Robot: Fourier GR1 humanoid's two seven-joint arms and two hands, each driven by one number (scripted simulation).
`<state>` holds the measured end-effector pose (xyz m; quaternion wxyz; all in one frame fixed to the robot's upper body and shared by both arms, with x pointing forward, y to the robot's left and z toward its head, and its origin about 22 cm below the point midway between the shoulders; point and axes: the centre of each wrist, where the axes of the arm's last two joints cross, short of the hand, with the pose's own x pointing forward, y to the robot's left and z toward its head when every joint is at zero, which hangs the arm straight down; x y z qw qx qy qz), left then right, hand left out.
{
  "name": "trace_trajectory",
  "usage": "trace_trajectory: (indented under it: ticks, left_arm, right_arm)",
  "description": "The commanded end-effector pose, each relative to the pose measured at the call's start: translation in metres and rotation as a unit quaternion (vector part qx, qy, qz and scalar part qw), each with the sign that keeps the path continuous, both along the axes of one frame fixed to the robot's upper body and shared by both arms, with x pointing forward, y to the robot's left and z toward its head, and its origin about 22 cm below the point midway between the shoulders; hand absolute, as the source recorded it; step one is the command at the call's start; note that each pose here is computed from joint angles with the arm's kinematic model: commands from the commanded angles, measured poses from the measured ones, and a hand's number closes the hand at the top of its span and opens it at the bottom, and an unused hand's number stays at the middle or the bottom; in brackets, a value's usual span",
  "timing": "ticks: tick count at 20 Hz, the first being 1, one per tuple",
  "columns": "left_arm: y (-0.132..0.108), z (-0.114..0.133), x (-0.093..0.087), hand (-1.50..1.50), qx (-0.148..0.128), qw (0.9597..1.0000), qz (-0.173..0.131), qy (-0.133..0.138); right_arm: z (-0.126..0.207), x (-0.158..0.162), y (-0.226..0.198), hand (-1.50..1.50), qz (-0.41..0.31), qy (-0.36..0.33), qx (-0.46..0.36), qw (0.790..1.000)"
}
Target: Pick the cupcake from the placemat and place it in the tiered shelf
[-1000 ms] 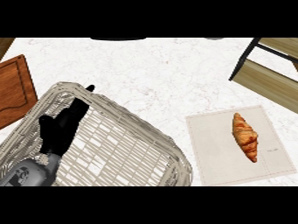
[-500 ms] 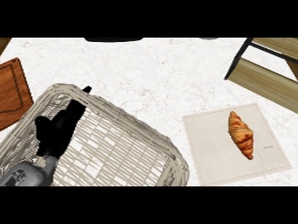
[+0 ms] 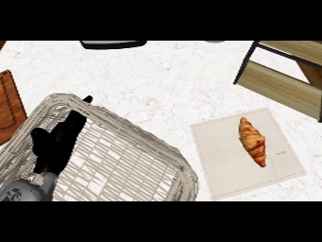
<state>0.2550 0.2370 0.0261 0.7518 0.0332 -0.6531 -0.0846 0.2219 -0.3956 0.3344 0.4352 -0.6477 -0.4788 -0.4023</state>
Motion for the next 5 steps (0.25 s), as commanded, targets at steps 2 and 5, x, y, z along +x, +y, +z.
trace_trajectory:
  ticks: [2,5]
  left_arm:
    - [0.001,-0.004,0.002,0.0,0.026,0.9979,0.027,-0.052]
    - [0.018,-0.007,-0.001,0.0,0.032,0.9977,0.028,-0.052]
  right_arm:
    - [-0.012,-0.056,0.006,-1.5,0.013,0.061,0.04,0.997]
    - [-0.013,-0.094,0.013,-1.5,0.021,0.049,0.036,0.998]
